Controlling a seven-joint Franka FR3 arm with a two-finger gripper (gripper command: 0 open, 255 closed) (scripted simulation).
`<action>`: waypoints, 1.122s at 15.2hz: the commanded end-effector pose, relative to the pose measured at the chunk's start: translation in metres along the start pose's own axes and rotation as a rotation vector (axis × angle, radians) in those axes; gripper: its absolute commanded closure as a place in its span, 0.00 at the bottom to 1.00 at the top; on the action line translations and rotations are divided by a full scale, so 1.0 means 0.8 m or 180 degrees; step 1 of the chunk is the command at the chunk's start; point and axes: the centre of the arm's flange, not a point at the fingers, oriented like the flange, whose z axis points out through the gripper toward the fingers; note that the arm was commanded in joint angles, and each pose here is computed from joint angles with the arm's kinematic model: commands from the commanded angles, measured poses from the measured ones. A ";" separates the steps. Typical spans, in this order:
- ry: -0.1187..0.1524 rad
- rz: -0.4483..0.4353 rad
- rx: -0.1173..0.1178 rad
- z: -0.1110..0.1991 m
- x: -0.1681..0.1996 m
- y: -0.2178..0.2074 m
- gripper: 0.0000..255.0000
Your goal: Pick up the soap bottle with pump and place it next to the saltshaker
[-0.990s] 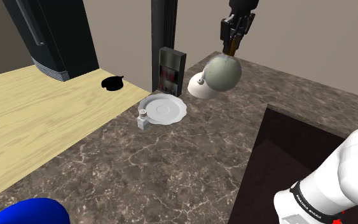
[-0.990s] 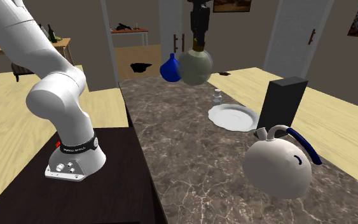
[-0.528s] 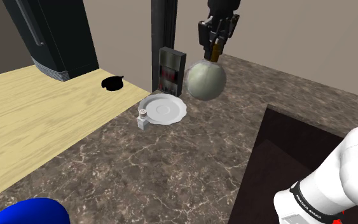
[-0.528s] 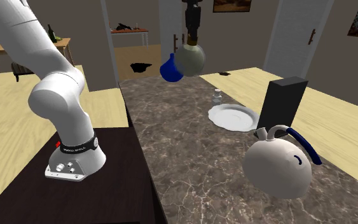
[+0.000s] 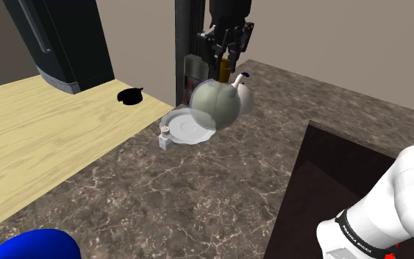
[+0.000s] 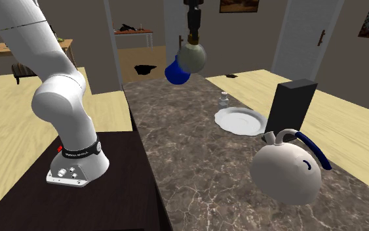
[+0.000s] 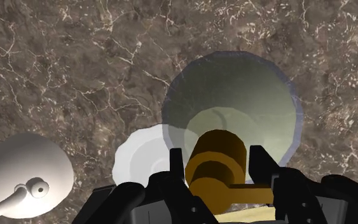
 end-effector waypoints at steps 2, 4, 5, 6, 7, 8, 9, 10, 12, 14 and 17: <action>0.0003 0.0004 0.0001 0.017 0.000 -0.007 1.00; 0.0003 0.0004 0.0001 0.030 0.000 -0.008 1.00; 0.0003 0.0004 0.0001 0.036 0.000 -0.009 1.00; 0.0003 0.0004 0.0001 0.043 -0.001 -0.010 1.00; 0.0003 0.0004 0.0001 0.049 -0.001 -0.010 1.00; 0.0003 0.0004 0.0001 0.056 -0.001 -0.011 1.00; 0.0003 0.0004 0.0001 0.063 -0.001 -0.012 1.00; 0.0003 0.0004 0.0001 0.069 -0.001 -0.013 1.00; 0.0003 0.0004 0.0001 0.082 -0.001 -0.014 1.00; 0.0003 0.0004 0.0001 0.095 -0.001 -0.015 1.00; 0.0003 0.0004 0.0001 0.115 -0.001 -0.018 1.00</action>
